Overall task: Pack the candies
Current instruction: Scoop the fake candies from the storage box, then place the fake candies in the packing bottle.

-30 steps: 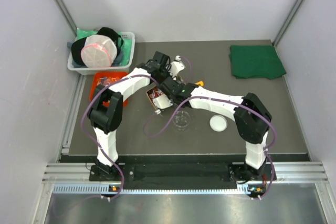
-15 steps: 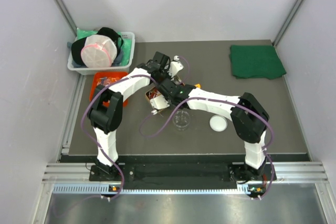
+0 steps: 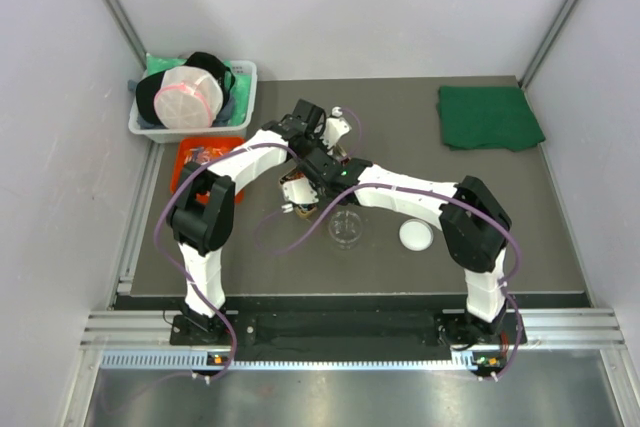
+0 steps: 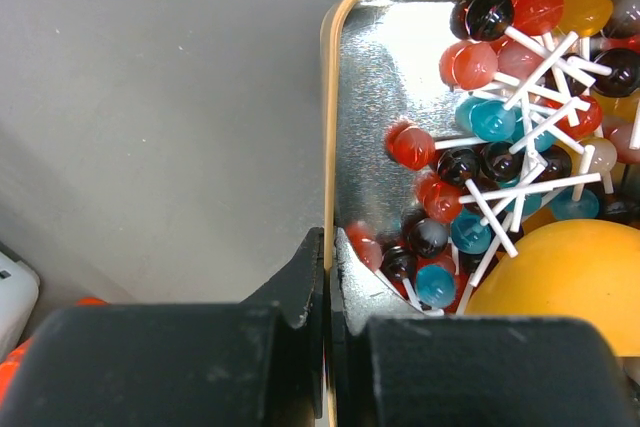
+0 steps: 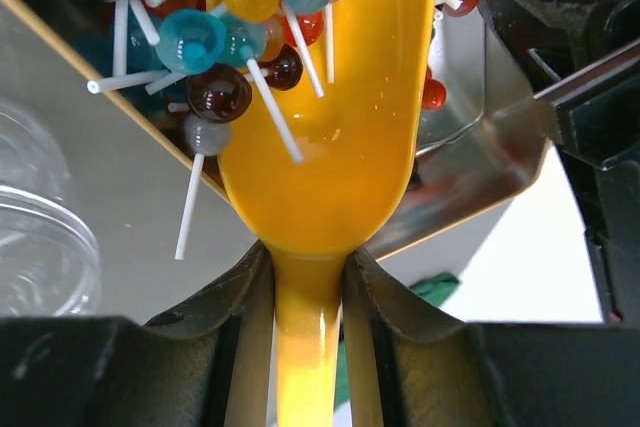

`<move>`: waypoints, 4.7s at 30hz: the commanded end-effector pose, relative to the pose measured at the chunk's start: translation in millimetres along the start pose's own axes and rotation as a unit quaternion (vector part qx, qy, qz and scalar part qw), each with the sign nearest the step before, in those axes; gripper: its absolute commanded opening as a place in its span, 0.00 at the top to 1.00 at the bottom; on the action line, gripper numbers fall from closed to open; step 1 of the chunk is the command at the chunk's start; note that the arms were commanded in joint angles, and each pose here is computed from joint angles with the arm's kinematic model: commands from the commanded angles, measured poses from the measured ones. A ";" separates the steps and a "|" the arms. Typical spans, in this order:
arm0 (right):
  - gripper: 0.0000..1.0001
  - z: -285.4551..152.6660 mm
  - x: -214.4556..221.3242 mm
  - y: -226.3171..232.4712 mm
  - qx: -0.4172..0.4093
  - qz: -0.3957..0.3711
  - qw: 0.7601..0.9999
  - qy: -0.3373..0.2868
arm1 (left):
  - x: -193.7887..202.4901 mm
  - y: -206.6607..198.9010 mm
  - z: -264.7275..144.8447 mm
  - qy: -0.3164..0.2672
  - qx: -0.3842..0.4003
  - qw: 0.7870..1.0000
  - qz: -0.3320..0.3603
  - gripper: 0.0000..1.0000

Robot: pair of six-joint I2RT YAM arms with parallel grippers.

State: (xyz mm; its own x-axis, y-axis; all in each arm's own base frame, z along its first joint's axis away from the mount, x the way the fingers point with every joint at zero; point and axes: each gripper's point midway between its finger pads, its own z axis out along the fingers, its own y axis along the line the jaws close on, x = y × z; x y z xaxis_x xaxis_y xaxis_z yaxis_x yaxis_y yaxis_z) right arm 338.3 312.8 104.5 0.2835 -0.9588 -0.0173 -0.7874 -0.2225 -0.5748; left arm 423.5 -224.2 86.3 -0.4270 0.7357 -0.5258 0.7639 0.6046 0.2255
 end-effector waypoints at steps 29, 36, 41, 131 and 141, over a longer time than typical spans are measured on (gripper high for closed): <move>1.00 -34.3 18.0 3.1 -0.021 0.218 0.975 -0.044 | -15.4 16.2 -7.4 -0.025 -0.048 0.997 -0.046 1.00; 1.00 -36.7 19.2 4.0 -0.031 0.228 0.972 -0.049 | -14.1 16.8 -4.3 -0.021 -0.053 0.997 -0.050 1.00; 1.00 -30.1 28.1 -0.4 -0.014 0.235 0.972 -0.028 | -13.6 15.9 -3.4 -0.021 -0.052 0.997 -0.055 1.00; 1.00 -120.5 91.4 86.6 -0.145 0.088 0.984 0.058 | 9.2 8.7 43.7 -0.039 0.030 0.989 -0.138 1.00; 1.00 -110.0 95.8 80.2 -0.129 0.067 0.986 0.088 | 6.9 8.6 40.6 -0.043 0.030 0.989 -0.136 1.00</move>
State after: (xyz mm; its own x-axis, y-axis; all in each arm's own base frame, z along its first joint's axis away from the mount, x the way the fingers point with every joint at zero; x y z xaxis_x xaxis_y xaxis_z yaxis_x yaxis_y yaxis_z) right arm 232.1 177.4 137.6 0.0702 -0.9955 0.0634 -0.9507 -0.0860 -0.2978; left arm 439.1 -218.2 32.5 -0.6118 0.5503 -0.5683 0.6553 0.7549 0.0256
